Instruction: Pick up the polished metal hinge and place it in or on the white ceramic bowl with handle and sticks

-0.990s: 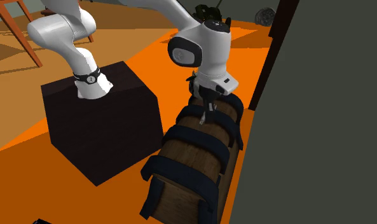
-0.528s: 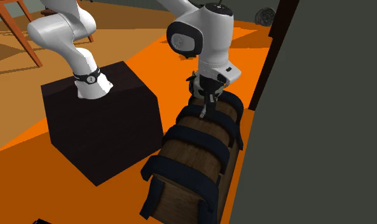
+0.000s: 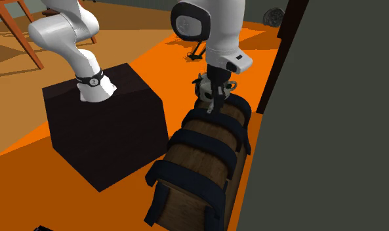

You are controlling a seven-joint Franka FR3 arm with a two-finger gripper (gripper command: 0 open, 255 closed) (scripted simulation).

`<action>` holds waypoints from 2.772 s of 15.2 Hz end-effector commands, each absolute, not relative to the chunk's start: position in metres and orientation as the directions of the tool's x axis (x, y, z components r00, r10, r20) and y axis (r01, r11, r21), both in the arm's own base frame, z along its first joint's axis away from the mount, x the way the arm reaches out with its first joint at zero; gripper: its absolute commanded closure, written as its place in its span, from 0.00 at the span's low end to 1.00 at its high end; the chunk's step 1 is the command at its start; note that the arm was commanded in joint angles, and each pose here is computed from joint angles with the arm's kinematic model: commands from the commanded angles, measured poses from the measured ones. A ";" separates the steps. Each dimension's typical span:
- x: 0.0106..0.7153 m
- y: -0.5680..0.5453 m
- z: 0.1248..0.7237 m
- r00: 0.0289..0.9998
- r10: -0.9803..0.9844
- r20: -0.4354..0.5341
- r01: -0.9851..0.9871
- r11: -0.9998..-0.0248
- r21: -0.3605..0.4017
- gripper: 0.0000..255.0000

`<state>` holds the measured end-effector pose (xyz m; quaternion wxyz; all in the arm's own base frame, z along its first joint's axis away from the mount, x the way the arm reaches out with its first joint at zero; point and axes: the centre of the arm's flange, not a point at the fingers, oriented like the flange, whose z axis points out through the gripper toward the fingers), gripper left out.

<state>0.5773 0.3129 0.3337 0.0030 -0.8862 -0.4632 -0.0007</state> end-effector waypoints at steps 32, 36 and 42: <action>0.397 0.477 0.343 0.571 0.821 0.004 0.821 -0.571 -0.005 1.00; 0.397 0.477 0.322 0.571 0.821 0.004 0.821 -0.571 -0.005 1.00; 0.397 0.477 0.303 0.571 0.821 0.004 0.821 -0.571 -0.005 1.00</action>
